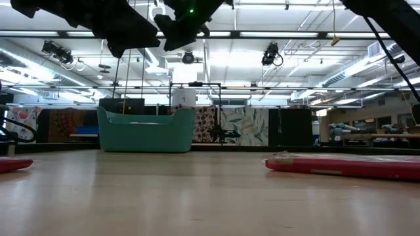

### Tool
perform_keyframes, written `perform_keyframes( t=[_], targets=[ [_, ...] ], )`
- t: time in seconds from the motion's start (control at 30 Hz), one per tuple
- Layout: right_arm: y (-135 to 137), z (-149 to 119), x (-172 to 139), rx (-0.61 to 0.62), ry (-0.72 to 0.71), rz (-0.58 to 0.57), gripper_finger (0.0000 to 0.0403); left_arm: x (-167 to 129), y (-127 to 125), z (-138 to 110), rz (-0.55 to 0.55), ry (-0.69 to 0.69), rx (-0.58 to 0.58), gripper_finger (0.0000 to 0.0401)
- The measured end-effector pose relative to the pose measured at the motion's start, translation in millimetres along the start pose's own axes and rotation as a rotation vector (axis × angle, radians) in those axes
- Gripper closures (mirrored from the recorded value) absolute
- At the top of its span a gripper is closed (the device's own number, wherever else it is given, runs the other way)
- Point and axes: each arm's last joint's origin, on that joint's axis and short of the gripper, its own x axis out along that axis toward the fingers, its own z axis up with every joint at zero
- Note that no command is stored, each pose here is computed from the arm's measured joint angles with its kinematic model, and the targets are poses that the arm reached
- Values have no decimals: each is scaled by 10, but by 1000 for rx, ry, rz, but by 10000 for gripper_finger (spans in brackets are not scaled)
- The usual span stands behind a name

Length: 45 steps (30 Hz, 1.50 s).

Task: Sort popcorn bags into baskets
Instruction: Put the left popcorn bag into the blue bin

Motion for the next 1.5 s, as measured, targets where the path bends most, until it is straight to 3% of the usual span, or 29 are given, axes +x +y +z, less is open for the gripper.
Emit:
perform_keyframes(
  t=[0.2, 0.33, 0.63, 0.87, 1.17, 1.5],
  targets=[
    [58, -3, -285, 35, 101, 26, 323, 0, 1, 1, 0, -2, -1, 246],
    [35, -36, -567, 45, 210, -61, 323, 0, 0, 2, -1, -4, -2, 246],
    [88, -355, -1080, 118, 534, -184, 323, 0, 0, 6, -1, -7, -3, 246],
    [358, -701, -1314, 35, 617, -263, 337, 0, -1, 8, -2, -9, -5, 246],
    [356, -1295, -1647, 114, 597, -137, 381, 0, -6, 24, -6, -25, -13, 246],
    [406, -1802, -2009, 168, 542, 19, 385, 15, 39, 84, 34, -80, -48, 246]
  ],
)
